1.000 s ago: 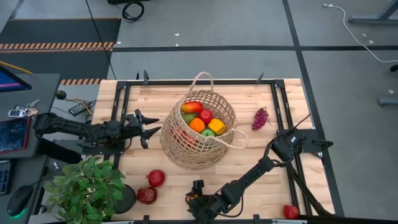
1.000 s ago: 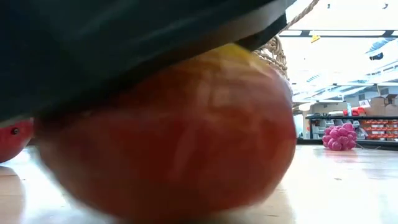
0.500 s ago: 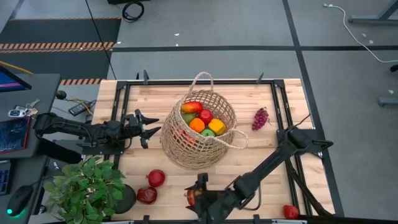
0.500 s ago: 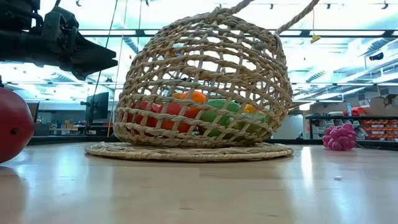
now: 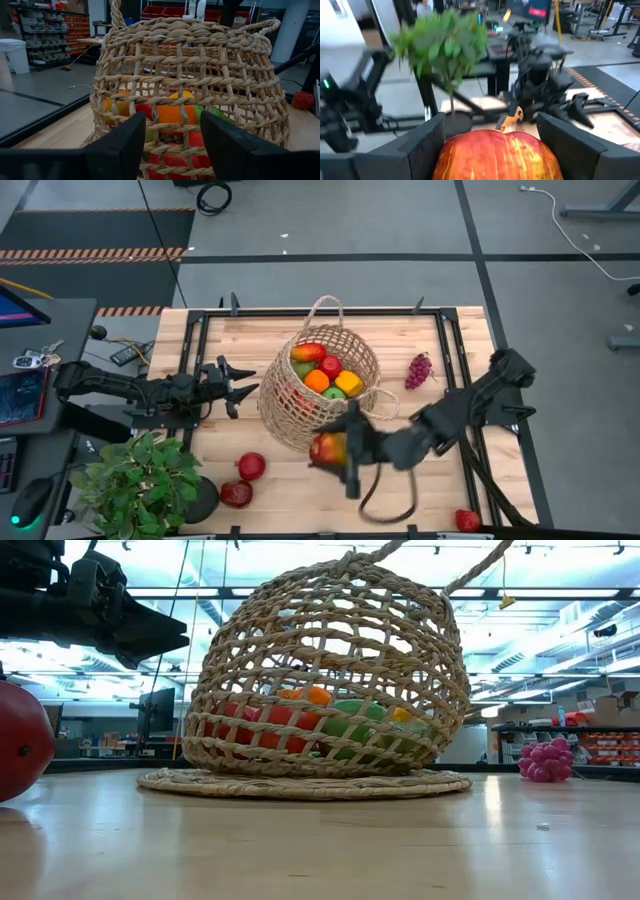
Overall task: Build produce basket
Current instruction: Put the red apple into the basket
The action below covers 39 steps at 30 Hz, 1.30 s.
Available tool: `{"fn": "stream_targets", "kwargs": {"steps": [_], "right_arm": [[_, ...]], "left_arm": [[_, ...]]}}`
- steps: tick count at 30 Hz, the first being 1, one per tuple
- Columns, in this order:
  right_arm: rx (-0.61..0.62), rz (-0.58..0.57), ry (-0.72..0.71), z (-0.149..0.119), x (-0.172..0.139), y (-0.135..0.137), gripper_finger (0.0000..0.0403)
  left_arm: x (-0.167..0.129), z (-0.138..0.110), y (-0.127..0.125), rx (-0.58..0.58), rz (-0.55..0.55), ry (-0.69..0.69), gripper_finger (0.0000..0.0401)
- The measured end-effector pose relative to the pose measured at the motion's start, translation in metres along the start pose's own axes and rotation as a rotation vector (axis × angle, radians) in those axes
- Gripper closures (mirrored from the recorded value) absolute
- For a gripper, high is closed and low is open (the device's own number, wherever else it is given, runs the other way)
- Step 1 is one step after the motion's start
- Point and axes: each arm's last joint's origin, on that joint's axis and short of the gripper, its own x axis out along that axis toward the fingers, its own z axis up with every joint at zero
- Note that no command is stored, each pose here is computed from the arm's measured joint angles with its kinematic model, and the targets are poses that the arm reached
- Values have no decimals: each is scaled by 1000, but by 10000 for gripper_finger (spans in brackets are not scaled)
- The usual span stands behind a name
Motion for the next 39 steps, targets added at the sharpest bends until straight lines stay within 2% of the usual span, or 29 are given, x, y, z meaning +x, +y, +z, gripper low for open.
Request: {"fn": "stream_targets", "kwargs": {"steps": [7, 19, 24, 27, 39], "right_arm": [[64, -14, -70, 32, -29, -25, 95], [-8, -168, 25, 25, -28, -45, 95], [-144, -266, 42, 23, -29, -49, 95], [-259, -280, 57, 23, -29, -50, 95], [-917, -268, 155, 24, -27, -53, 80]], "left_arm": [[0, 0, 0, 0, 0, 0, 206], [0, 0, 0, 0, 0, 0, 204], [0, 0, 0, 0, 0, 0, 208], [0, 0, 0, 0, 0, 0, 205], [0, 0, 0, 0, 0, 0, 208]]}}
